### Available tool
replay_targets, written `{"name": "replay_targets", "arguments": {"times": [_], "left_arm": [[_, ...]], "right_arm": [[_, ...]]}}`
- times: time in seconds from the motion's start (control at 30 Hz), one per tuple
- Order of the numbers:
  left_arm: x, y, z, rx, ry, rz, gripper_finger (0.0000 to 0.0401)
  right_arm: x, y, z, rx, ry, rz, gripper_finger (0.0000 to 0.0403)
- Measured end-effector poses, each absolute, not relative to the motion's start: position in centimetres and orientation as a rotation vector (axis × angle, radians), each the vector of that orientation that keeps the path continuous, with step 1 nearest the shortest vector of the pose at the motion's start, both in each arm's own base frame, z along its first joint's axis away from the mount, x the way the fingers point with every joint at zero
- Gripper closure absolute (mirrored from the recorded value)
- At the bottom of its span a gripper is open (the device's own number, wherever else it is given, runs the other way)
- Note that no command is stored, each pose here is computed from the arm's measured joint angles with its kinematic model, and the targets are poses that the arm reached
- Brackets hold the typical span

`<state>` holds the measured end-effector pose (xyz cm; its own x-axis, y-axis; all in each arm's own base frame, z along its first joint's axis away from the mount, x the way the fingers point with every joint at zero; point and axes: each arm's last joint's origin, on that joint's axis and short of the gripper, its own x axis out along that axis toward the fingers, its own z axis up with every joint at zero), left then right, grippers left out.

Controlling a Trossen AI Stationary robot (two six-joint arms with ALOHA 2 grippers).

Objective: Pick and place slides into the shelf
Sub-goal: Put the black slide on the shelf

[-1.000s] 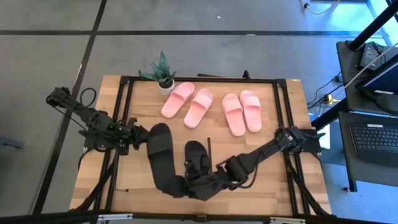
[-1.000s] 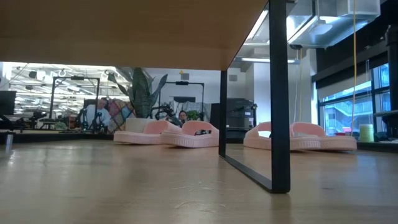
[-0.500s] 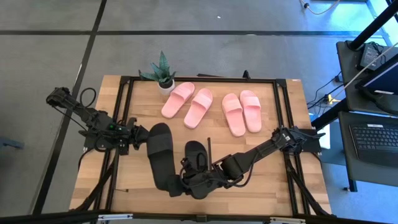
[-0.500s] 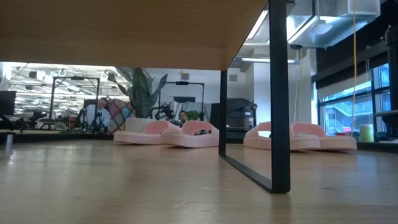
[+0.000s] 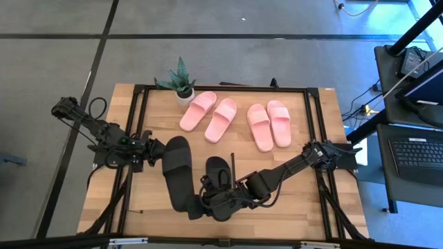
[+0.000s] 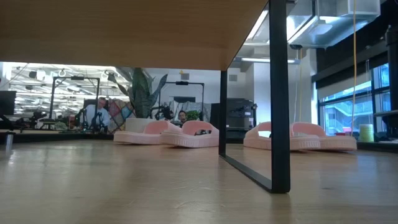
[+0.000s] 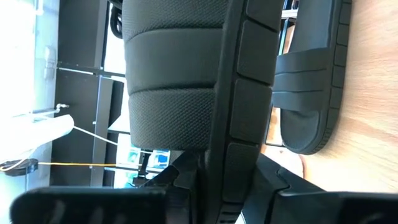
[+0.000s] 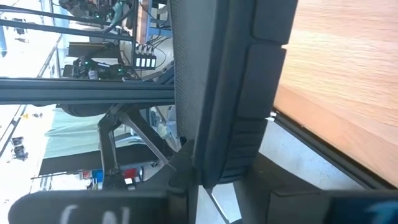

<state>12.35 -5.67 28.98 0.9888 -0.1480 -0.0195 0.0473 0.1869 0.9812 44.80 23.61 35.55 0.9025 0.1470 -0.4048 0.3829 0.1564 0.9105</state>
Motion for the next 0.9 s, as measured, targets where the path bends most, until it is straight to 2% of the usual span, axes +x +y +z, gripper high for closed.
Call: {"name": "replay_targets", "arguments": {"times": [0.27,0.53,0.63,0.9], "left_arm": [[12.4,-5.7,29.0,1.367,-0.082,-0.135,0.0299],[12.4,-5.6,29.0,1.333,-0.058,-0.110,0.0224],[12.4,-5.4,29.0,1.266,-0.006,-0.043,0.0203],[11.0,-4.5,29.9,1.154,-0.034,0.052,0.0200]], "right_arm": [[44.8,23.6,35.6,1.419,0.447,-0.171,0.0325],[44.8,23.7,35.7,1.425,0.438,-0.163,0.0326],[44.7,24.0,35.7,1.436,0.441,-0.162,0.0326],[44.3,24.8,35.7,1.444,0.458,-0.147,0.0326]]}}
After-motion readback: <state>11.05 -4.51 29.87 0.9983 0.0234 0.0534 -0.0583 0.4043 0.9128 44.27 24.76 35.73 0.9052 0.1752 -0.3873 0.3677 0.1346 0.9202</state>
